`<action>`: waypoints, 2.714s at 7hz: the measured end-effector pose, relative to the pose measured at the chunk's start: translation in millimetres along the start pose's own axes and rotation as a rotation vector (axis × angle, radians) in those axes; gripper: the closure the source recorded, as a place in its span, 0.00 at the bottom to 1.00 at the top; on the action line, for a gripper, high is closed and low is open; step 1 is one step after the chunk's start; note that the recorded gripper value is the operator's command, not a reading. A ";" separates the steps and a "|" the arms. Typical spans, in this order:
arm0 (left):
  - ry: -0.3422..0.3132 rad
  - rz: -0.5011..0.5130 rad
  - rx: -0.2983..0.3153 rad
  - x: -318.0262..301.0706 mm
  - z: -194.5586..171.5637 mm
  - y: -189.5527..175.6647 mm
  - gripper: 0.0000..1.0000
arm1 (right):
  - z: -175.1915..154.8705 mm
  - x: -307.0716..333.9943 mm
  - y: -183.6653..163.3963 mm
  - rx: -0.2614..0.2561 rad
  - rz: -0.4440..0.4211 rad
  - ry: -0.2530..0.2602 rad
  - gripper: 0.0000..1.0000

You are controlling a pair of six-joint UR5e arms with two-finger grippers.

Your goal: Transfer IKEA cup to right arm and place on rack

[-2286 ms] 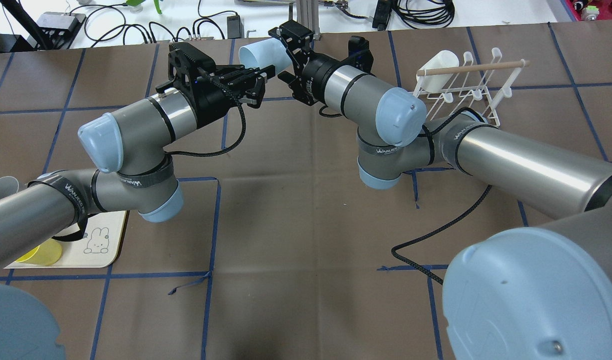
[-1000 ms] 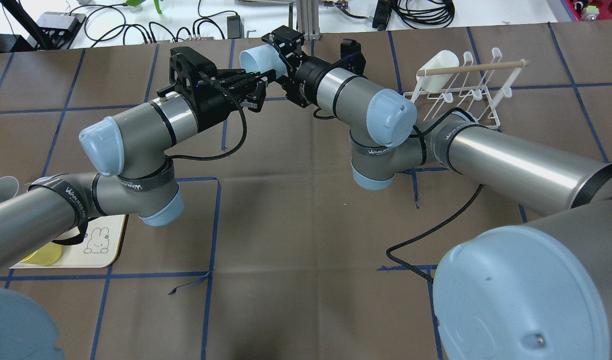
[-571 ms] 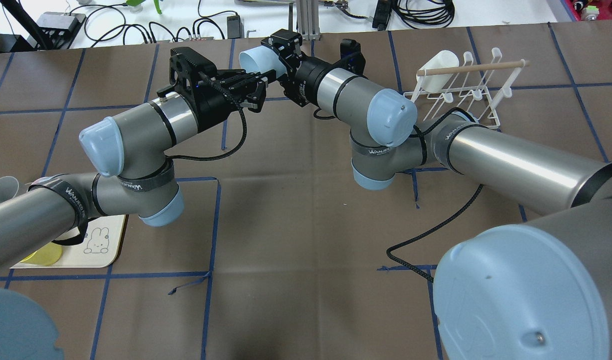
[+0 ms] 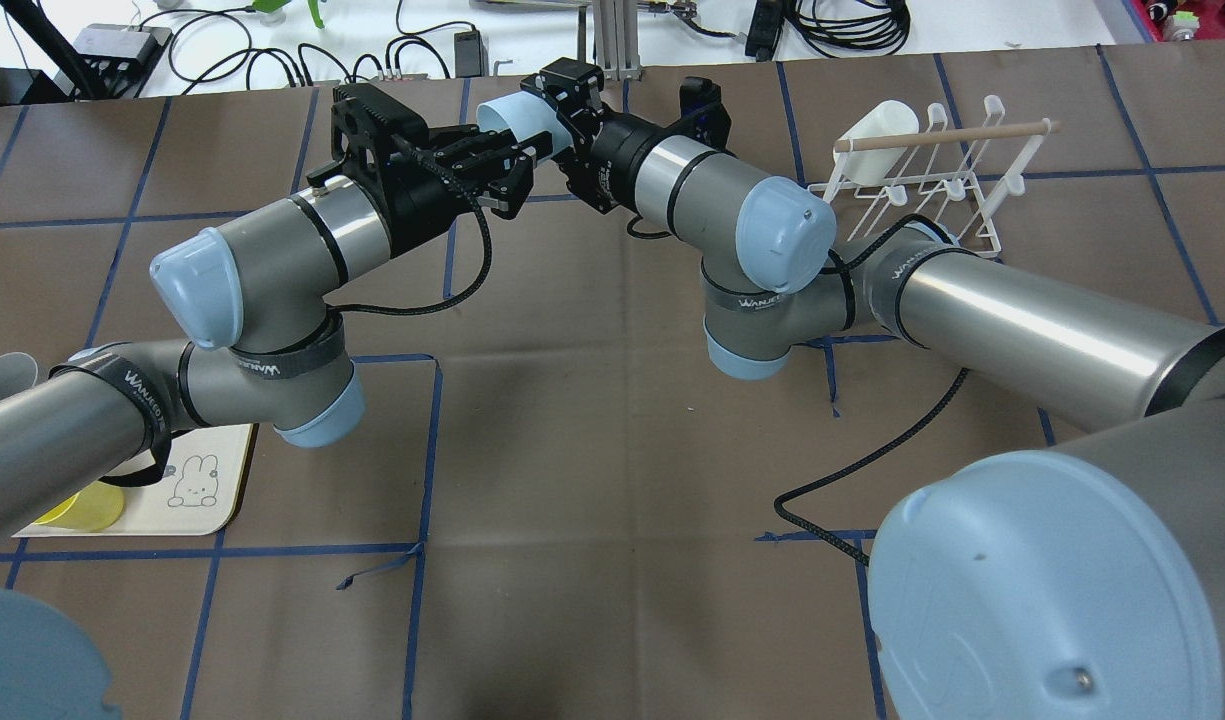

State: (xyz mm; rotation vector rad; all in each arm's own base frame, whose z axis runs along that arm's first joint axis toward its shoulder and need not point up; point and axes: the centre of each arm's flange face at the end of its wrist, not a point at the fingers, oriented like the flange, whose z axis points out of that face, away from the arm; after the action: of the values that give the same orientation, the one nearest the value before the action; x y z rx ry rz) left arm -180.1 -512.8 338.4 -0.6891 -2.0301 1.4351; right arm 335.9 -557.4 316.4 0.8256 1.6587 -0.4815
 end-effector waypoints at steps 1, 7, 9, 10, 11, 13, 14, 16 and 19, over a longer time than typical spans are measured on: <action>-0.006 0.001 0.000 -0.4 -0.5 -0.4 0.41 | -0.3 -1.5 -0.2 0.001 -0.002 -0.003 0.53; -0.044 -0.031 0.009 -18.1 -21.5 -4.5 0.01 | -24.5 -14.6 -57.2 0.064 -0.053 -0.058 0.53; -0.124 -0.091 0.028 -55.7 -75.3 -1.0 0.01 | -41.2 -17.0 -90.1 0.108 -0.205 -0.077 0.53; -0.144 -0.122 0.038 -70.9 -97.4 3.7 0.01 | -51.1 -17.9 -110.1 0.153 -0.369 -0.070 0.53; -0.152 -0.150 0.037 -80.8 -108.4 5.4 0.01 | -61.6 -19.8 -130.1 0.201 -0.560 -0.051 0.53; -0.204 -0.240 -0.028 -96.4 -113.8 -13.0 0.01 | -83.3 -23.4 -166.4 0.289 -0.930 0.013 0.60; -0.251 -0.289 -0.090 -103.1 -111.4 -35.4 0.01 | -94.1 -22.5 -184.0 0.322 -1.071 0.053 0.61; -0.353 -0.387 -0.306 -104.8 -89.1 -88.0 0.01 | -122.2 -19.2 -226.5 0.389 -1.339 0.154 0.62; -0.497 -0.593 -0.750 -83.2 -59.6 -143.2 0.01 | -162.2 -14.5 -277.6 0.454 -1.539 0.269 0.62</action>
State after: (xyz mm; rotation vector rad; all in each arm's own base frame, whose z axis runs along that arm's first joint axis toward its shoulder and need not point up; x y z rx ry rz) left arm -92.5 -572.5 478.8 0.0603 -2.8600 0.5009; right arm 24.0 -633.2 339.4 -0.3063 2.2391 -1.8897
